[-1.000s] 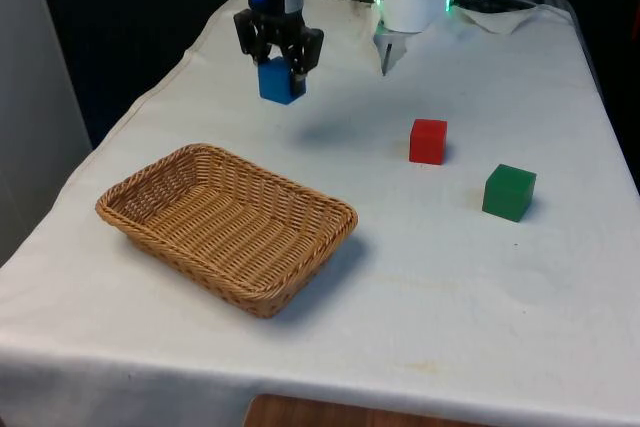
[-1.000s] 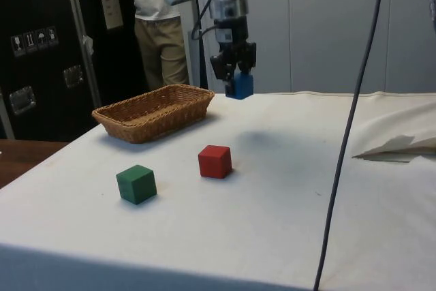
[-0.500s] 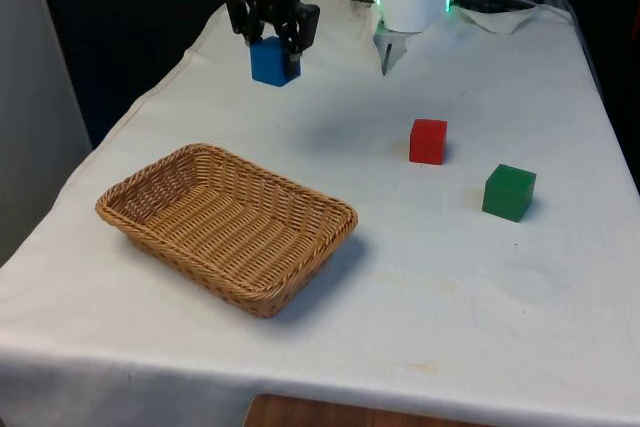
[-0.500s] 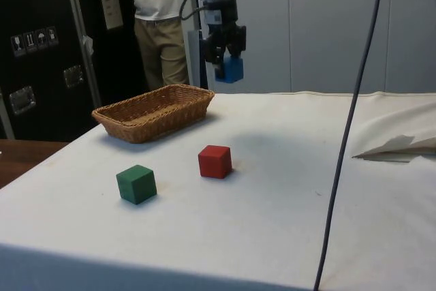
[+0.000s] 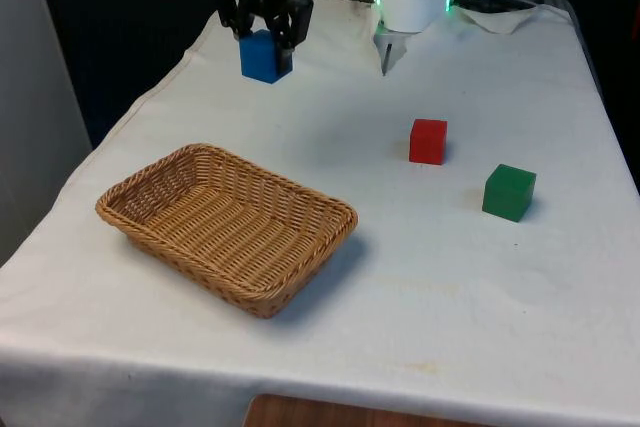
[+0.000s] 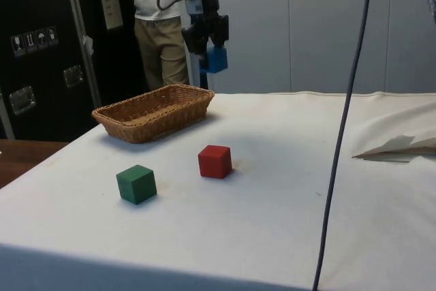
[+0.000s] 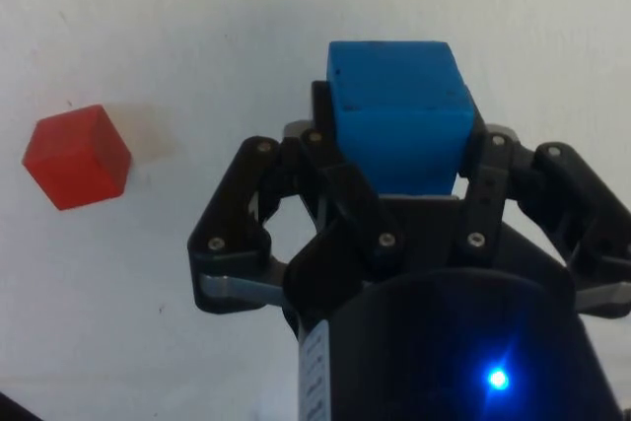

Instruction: Pick up the blue cube and place it into the basket.

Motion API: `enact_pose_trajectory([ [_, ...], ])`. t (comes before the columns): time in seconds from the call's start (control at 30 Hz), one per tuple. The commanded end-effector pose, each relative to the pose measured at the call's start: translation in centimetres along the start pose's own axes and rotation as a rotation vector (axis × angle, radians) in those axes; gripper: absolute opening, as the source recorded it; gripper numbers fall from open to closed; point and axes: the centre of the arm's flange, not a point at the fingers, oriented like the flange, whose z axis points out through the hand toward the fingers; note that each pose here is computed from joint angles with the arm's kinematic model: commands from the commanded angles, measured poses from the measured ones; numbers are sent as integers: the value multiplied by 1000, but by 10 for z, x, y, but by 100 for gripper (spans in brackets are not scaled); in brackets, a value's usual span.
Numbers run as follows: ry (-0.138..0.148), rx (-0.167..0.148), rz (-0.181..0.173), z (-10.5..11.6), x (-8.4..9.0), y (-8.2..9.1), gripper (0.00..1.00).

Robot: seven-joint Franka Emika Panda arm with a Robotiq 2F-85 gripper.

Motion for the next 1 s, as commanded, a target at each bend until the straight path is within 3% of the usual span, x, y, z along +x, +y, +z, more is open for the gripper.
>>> enact_pose_trajectory([
  [0.0, -10, -3, -2, 0, 4, -3, 3],
  [0.03, -2, -5, -2, -1, 6, -2, 3],
  [0.07, -12, -6, -5, -2, 9, -5, 3],
  [0.53, -24, -35, -22, -7, 51, -22, 3],
  [0.57, -12, -38, -19, -8, 49, -19, 3],
  [0.6, -24, -37, -22, -7, 54, -22, 3],
  [0.73, -25, -46, -26, -7, 65, -26, 3],
  [0.83, -24, -54, -32, -7, 77, -32, 3],
  [0.87, -11, -59, -28, -8, 76, -30, 3],
  [0.9, -24, -56, -33, -6, 79, -33, 3],
  [0.97, -23, -60, -34, -6, 85, -35, 3],
])
